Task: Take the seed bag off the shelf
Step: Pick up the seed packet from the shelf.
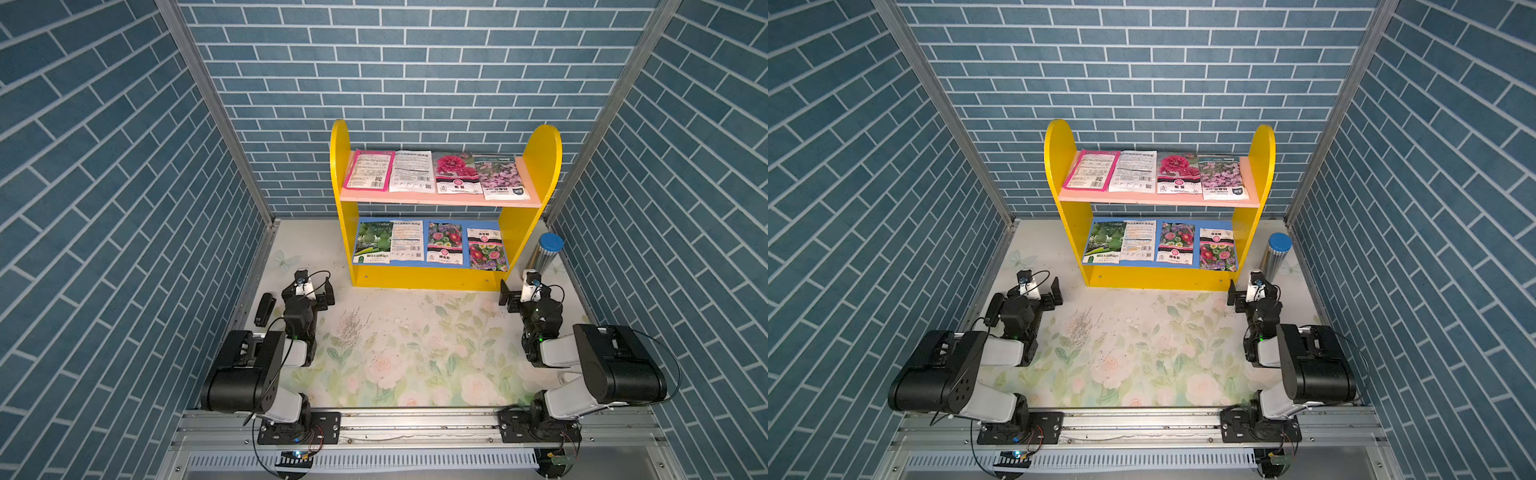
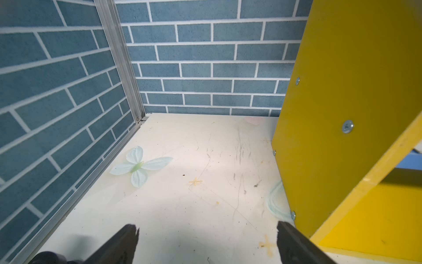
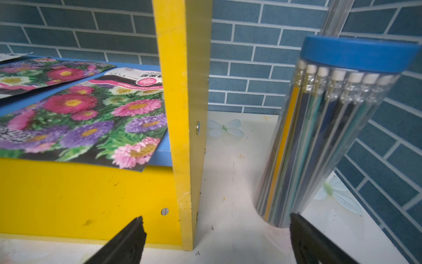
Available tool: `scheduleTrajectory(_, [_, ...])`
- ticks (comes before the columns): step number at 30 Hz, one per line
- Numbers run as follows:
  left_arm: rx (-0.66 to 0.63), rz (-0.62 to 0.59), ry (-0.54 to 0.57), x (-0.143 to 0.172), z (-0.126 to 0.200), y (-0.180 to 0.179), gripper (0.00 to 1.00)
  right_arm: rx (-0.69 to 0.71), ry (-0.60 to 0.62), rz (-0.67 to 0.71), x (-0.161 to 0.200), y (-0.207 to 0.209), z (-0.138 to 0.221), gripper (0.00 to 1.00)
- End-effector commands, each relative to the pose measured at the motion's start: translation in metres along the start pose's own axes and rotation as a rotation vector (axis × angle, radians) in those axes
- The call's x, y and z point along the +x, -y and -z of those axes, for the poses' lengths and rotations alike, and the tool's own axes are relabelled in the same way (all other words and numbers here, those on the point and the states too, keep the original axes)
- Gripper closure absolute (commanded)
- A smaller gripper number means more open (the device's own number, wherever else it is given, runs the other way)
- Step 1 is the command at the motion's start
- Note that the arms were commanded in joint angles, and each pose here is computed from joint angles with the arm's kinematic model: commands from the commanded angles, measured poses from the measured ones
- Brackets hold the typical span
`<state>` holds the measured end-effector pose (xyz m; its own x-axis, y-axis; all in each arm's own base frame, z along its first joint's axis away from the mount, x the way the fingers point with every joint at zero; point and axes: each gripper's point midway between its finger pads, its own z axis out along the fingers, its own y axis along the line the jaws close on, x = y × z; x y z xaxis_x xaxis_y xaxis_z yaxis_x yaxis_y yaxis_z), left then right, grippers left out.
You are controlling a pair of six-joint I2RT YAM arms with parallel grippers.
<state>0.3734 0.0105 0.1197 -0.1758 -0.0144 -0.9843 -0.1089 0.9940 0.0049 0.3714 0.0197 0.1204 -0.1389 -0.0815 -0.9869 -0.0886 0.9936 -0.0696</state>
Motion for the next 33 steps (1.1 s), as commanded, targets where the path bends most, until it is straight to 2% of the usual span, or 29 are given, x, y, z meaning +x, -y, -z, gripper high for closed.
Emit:
scheduleTrajectory(1, [-0.008, -0.002, 0.031, -0.01, -0.003, -0.002, 0.0, -0.004, 0.021, 0.022, -0.005, 0.0, -0.002, 0.0])
scheduleTrajectory(23, [-0.005, -0.004, 0.036, -0.01, -0.002, -0.002, 0.0, -0.008, 0.021, 0.021, -0.005, -0.001, -0.002, 0.0])
scheduleTrajectory(25, [0.015, -0.021, 0.022, -0.017, -0.008, 0.004, 0.0, -0.001, 0.026, 0.023, -0.006, 0.0, -0.002, 0.0])
scheduleTrajectory(28, [0.038, -0.048, -0.067, -0.026, -0.022, 0.014, 0.0, 0.017, 0.016, 0.015, -0.007, 0.003, -0.003, 0.0])
scheduleTrajectory(33, [0.043, -0.056, -0.02, -0.057, -0.012, 0.032, 0.0, 0.056, 0.013, -0.004, -0.02, 0.011, 0.004, 0.0])
